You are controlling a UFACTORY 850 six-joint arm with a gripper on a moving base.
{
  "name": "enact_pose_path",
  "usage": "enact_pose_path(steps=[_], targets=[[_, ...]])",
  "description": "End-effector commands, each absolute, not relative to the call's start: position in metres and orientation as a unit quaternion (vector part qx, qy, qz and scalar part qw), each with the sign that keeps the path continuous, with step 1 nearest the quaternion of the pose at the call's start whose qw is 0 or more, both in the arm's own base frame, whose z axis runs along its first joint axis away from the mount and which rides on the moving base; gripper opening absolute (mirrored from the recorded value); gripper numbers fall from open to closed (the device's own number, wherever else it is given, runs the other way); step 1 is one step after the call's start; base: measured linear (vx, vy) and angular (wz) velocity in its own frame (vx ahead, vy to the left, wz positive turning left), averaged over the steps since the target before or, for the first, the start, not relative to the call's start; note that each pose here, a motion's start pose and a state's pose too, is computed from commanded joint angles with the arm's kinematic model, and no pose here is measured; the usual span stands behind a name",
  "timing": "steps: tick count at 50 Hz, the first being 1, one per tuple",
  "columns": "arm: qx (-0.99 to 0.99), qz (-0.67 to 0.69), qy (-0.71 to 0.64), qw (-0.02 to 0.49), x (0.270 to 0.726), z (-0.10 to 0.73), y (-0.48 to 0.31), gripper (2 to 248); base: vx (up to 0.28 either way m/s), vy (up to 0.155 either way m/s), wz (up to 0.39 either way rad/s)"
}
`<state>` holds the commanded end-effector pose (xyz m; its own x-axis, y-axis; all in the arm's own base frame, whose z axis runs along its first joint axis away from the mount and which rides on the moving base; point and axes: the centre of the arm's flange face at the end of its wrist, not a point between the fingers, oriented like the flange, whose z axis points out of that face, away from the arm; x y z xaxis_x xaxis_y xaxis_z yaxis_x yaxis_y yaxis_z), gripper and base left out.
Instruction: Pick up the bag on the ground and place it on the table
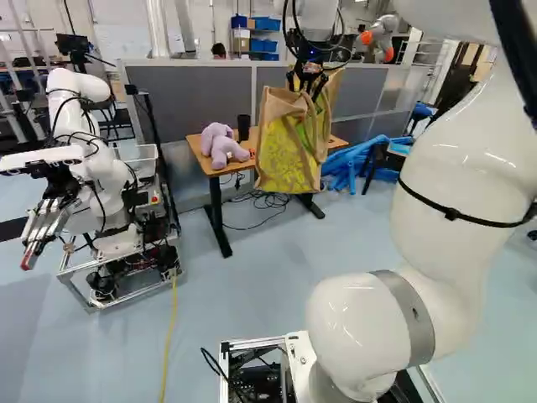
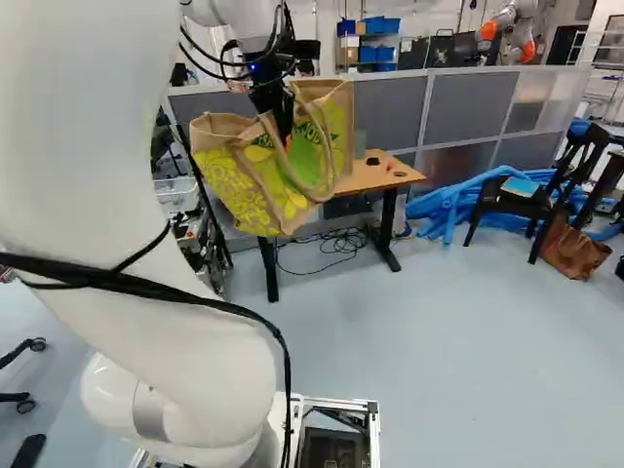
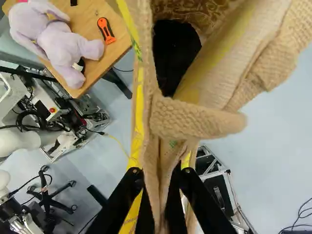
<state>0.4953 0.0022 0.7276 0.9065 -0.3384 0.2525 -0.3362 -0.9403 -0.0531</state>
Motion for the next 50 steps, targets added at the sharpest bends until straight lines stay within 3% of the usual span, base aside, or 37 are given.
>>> enact_pose_path(steps=[38, 50], targets=[[-0.976, -0.130, 0.173, 0.004, 0.4953, 0.7276, 0.0022, 21, 0.211, -0.090, 0.001], [-0.976, -0.130, 0.173, 0.004, 0.4953, 0.7276, 0.0022, 21, 0.229, -0.014, -0.010]])
